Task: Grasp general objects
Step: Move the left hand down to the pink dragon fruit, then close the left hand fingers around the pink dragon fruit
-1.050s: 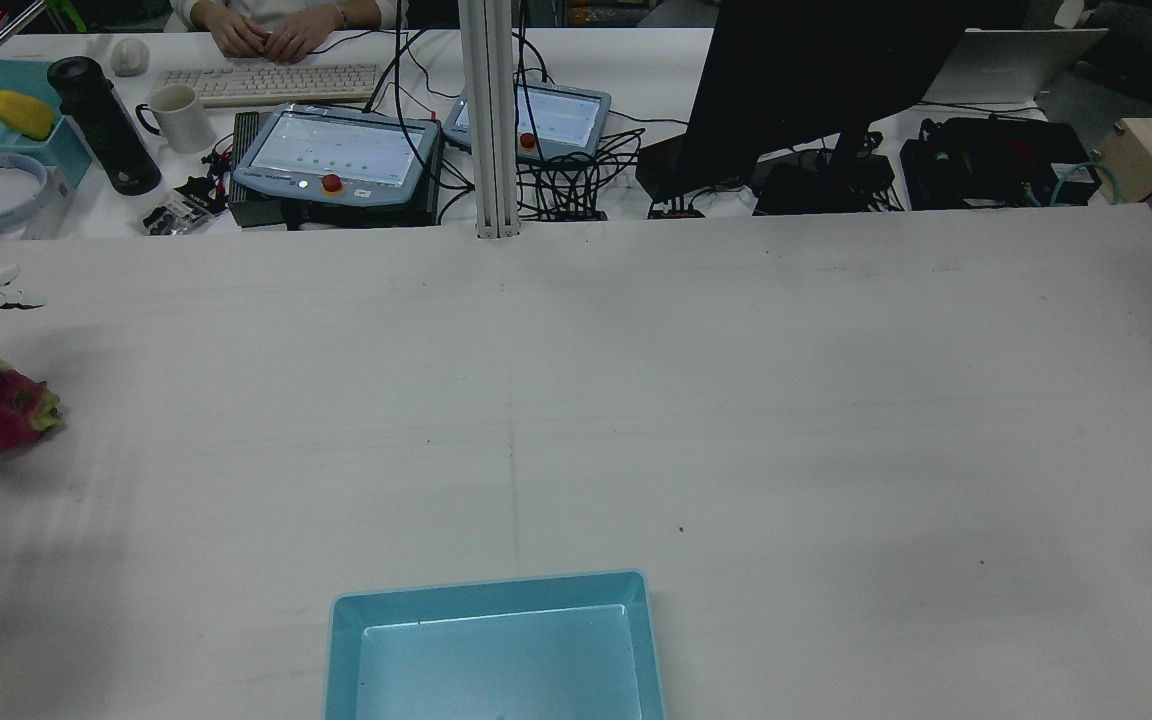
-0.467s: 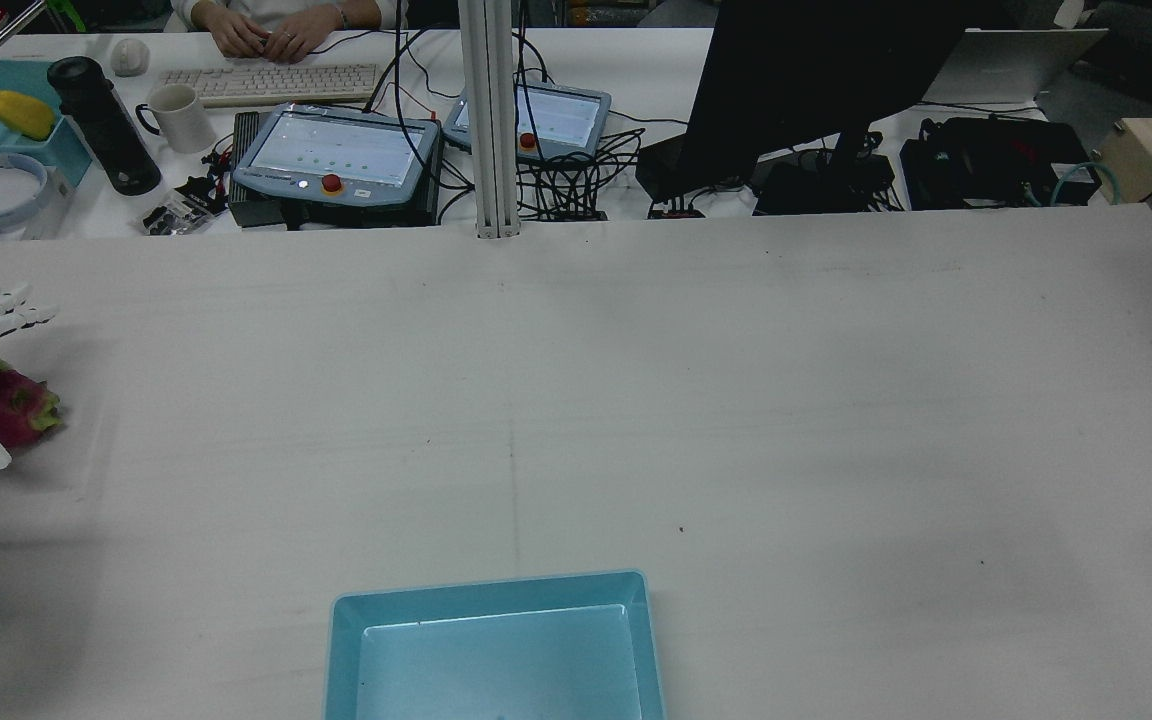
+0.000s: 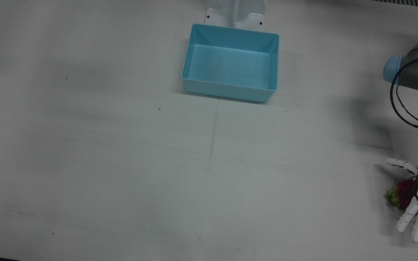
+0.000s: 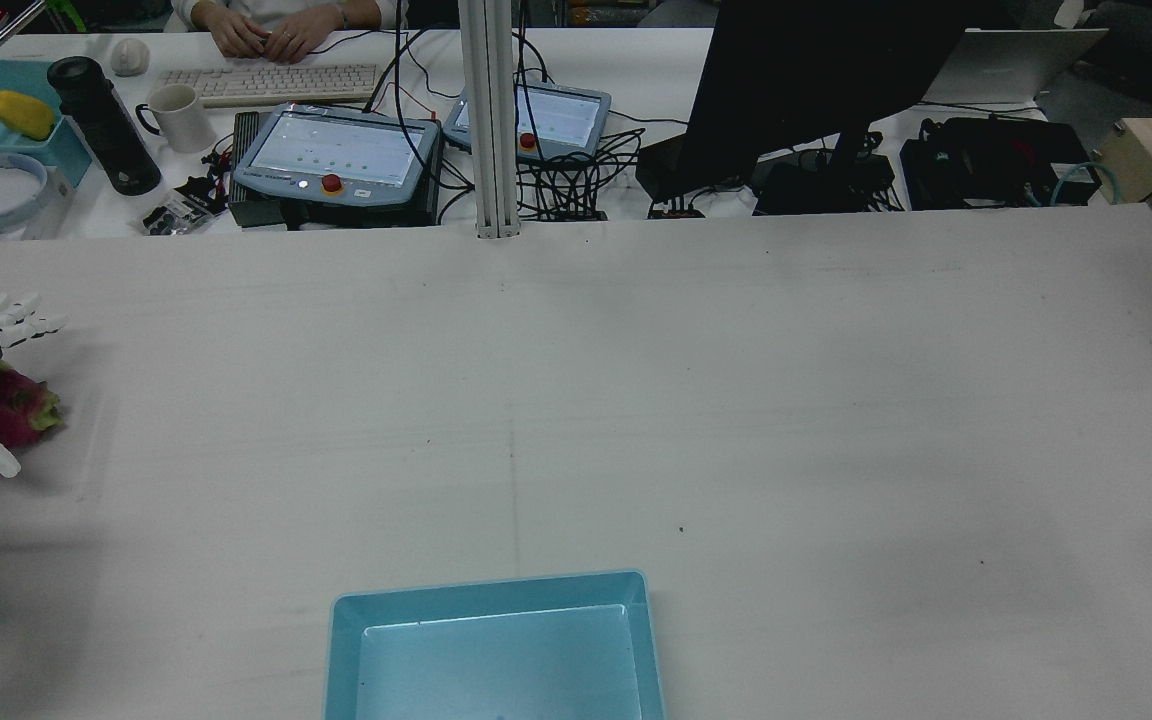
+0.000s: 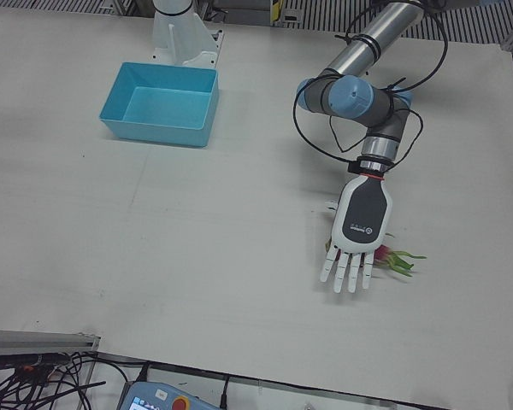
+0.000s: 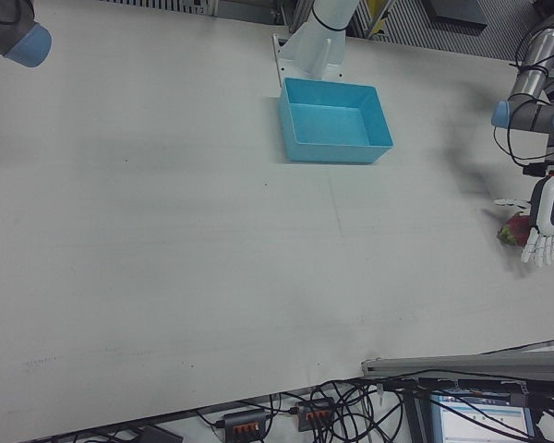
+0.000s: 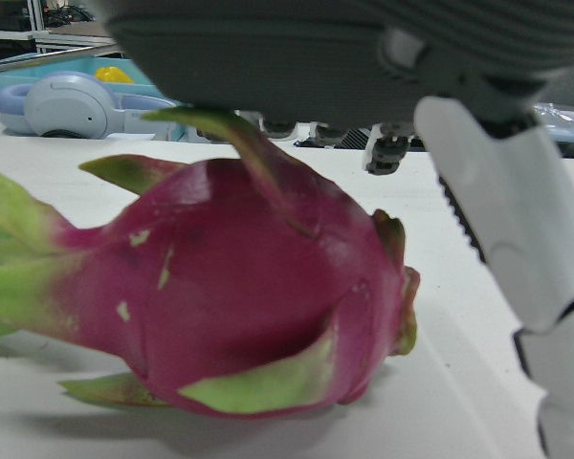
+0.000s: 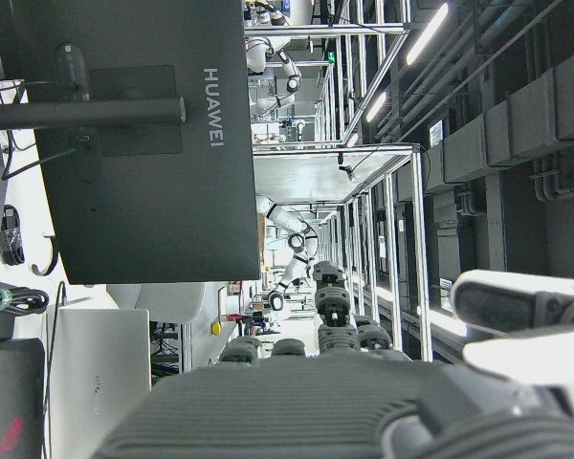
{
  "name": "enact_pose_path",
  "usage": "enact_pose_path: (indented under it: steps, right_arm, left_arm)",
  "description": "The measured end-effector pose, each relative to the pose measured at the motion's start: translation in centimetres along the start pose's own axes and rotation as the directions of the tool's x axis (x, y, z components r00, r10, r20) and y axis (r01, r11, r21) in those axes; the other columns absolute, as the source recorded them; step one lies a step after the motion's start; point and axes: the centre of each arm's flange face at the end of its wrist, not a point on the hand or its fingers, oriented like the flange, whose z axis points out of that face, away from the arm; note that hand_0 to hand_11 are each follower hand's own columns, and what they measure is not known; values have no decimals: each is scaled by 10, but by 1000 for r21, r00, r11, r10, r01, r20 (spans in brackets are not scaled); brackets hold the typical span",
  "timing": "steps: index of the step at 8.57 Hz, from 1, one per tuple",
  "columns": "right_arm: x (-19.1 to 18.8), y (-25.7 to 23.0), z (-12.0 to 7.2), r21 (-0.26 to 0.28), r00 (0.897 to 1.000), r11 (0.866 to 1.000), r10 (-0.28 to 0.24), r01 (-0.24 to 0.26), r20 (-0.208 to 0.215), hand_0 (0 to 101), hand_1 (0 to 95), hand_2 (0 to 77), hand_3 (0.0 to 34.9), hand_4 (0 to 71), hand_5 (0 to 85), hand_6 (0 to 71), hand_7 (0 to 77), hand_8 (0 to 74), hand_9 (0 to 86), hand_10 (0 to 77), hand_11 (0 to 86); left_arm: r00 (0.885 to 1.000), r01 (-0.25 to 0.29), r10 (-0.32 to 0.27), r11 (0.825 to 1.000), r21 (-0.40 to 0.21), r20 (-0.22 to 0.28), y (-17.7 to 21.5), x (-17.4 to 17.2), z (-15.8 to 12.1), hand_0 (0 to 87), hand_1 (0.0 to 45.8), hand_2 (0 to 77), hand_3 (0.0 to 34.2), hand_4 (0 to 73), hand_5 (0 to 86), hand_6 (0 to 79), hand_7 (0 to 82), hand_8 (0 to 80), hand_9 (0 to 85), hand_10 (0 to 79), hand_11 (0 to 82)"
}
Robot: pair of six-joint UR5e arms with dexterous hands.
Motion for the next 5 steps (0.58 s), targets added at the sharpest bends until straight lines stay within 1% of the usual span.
enact_pose_path:
  steps: [3, 5]
  right_arm:
    - [0, 0, 0, 0, 1000, 1000, 0, 0, 0, 0, 60, 747, 0, 0, 0, 0, 0, 0, 5, 0, 5]
    - [0, 0, 0, 0, 1000, 1000, 0, 0, 0, 0, 60, 747, 0, 0, 0, 0, 0, 0, 5, 0, 5]
  left_arm:
    - [1000, -9, 9, 998, 60, 8, -5, 0, -2, 612, 0, 136, 60, 0, 27, 5, 16, 11, 5, 16, 49]
    - [999, -23, 20, 997, 80, 32, -7, -9, -1, 610, 0, 136, 57, 0, 27, 0, 16, 11, 5, 11, 49]
